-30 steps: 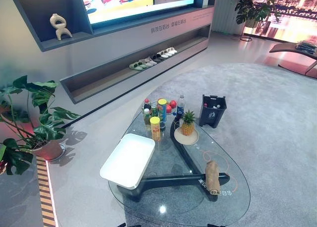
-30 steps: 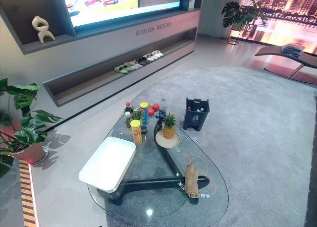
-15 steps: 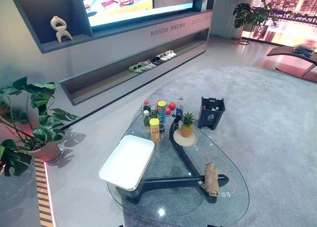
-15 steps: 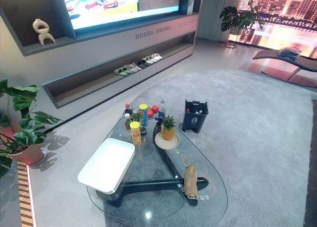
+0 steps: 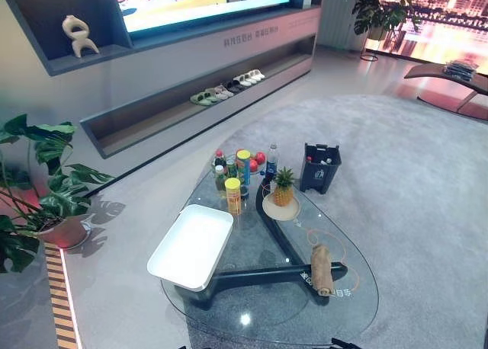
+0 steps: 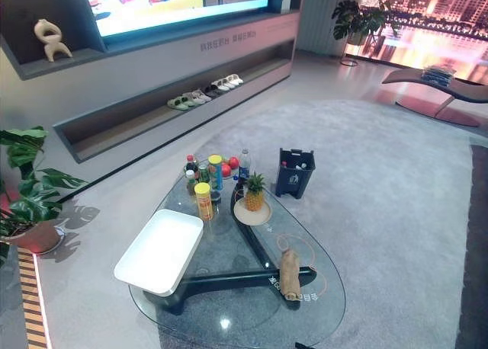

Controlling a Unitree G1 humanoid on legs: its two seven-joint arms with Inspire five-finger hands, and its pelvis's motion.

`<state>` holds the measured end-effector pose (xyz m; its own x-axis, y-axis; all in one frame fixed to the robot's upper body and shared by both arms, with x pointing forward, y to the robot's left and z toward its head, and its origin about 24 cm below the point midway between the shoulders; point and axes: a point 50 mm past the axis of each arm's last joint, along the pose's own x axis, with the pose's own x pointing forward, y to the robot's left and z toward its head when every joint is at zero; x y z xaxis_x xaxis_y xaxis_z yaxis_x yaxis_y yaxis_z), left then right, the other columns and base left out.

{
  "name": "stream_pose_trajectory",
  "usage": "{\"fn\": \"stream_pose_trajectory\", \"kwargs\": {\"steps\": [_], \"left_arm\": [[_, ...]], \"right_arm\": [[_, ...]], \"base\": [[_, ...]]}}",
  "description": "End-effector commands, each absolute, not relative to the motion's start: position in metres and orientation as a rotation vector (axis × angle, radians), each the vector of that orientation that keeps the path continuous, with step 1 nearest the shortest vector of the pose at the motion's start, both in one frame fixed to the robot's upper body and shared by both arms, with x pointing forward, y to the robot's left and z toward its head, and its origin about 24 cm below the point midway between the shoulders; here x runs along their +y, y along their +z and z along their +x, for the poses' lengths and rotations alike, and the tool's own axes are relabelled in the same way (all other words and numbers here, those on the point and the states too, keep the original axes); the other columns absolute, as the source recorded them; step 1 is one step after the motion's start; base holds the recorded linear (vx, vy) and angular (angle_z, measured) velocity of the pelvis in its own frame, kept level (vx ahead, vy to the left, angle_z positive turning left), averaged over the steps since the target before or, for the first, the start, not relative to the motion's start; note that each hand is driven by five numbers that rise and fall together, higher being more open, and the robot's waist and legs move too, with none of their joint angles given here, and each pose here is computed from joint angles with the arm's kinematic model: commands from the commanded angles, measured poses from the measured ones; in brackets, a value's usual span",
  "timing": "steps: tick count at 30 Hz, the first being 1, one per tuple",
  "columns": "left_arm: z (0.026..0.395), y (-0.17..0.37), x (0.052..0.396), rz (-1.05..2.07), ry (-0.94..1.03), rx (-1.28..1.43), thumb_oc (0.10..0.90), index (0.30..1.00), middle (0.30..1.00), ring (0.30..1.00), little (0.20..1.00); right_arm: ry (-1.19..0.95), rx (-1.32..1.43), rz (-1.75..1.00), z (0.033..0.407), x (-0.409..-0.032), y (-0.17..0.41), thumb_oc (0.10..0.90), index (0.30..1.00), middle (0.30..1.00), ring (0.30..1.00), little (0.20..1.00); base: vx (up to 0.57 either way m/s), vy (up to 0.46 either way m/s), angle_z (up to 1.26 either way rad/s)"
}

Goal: Wipe the table with a cloth and put it in the basket.

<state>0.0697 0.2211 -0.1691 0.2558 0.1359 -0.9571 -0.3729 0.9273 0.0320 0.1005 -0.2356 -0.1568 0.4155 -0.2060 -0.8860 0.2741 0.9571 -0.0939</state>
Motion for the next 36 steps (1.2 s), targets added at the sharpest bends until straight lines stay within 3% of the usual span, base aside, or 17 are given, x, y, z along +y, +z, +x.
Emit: {"fn": "stream_pose_trajectory", "kwargs": {"steps": [1, 8, 17, 36], "left_arm": [[0.086, -0.168, 0.213, -0.148, 0.275, 1.234, 0.8, 0.9, 0.9, 0.9, 0.9], [0.105, -0.16, 0.213, -0.147, 0.27, 1.114, 0.8, 0.9, 0.9, 0.9, 0.9], [0.131, -0.152, 0.203, -0.19, 0.253, 0.99, 0.8, 0.9, 0.9, 0.9, 0.9], [0.198, -0.116, 0.177, -0.25, 0.194, 0.739, 0.8, 0.9, 0.9, 0.9, 0.9]], "right_arm": [[-0.413, 0.752, 0.038, 0.183, -0.239, -0.115, 0.8, 0.9, 0.9, 0.9, 0.9], [-0.492, 0.371, -0.004, 0.238, -0.227, -0.04, 0.8, 0.9, 0.9, 0.9, 0.9], [-0.585, -0.011, -0.013, 0.271, -0.226, 0.036, 0.8, 0.9, 0.9, 0.9, 0.9], [-0.69, -0.3, -0.005, 0.317, -0.216, 0.13, 0.8, 0.9, 0.9, 0.9, 0.9]], "base": [[-0.1, -0.042, -0.05], [-0.15, 0.007, -0.03], [-0.1, 0.05, -0.03], [-0.03, 0.029, 0.03]]}}
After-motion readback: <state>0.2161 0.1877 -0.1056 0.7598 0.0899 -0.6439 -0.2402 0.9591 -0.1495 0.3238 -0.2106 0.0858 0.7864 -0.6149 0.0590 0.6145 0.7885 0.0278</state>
